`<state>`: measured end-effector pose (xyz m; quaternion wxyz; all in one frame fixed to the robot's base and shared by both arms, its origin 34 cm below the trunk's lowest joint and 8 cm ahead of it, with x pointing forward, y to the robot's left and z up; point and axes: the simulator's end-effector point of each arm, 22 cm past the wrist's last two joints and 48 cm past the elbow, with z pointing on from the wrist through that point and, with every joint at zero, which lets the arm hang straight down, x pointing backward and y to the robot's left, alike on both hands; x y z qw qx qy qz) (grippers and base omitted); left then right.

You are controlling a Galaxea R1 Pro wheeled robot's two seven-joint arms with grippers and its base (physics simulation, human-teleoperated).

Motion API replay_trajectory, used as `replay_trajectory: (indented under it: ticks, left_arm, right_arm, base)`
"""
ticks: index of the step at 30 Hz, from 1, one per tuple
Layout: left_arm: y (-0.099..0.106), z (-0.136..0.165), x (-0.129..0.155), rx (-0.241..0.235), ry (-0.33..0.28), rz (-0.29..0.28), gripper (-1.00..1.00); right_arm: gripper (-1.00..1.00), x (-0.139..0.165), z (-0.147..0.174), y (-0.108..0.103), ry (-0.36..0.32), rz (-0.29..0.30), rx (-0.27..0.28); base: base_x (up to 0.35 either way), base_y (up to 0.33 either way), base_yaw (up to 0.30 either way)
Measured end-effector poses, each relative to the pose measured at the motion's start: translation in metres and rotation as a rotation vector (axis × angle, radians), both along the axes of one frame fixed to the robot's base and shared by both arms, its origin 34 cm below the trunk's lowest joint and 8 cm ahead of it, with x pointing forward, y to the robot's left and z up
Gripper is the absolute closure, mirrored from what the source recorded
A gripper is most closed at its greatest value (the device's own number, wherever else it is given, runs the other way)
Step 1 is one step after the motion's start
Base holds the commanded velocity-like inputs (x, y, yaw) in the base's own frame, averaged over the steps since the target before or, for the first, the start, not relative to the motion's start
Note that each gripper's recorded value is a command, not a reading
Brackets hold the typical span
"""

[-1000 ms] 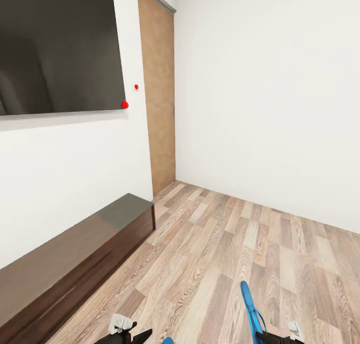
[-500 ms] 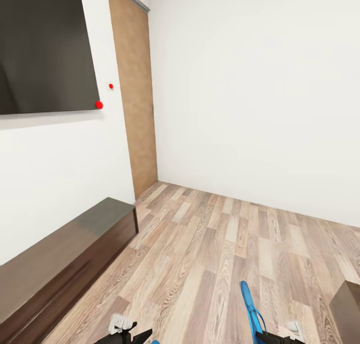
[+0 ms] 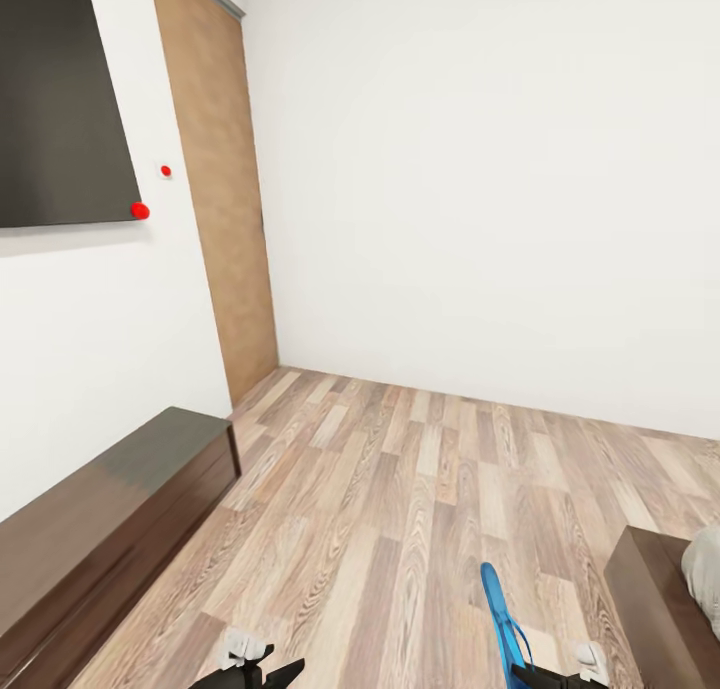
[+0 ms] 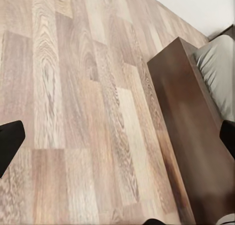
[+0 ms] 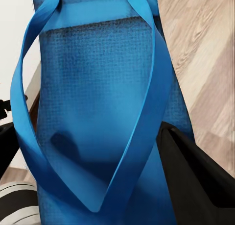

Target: In the bedroom, move the book from the bed onto either nightstand, and place the two sandals side by side next to the bed.

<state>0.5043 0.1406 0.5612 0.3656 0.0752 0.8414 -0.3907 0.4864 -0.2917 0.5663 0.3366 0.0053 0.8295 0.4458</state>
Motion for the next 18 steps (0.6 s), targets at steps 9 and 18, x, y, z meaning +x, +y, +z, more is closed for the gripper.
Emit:
replay_trajectory:
  ticks: [9, 18]
  left_arm:
    - [0.0001, 0.0, 0.0, 0.0, 0.0, 0.0, -1.0]
    - [0.0, 0.0, 0.0, 0.0, 0.0, 0.0, -1.0]
  right_arm:
    - [1.0, 0.0001, 0.0001, 0.0, -0.001, 0.0, 0.0]
    - [1.0, 0.0, 0.0001, 0.0, 0.0, 0.0, 0.0]
  base:
    - [0.0, 0.0, -0.263]
    - [0.0, 0.0, -0.263]
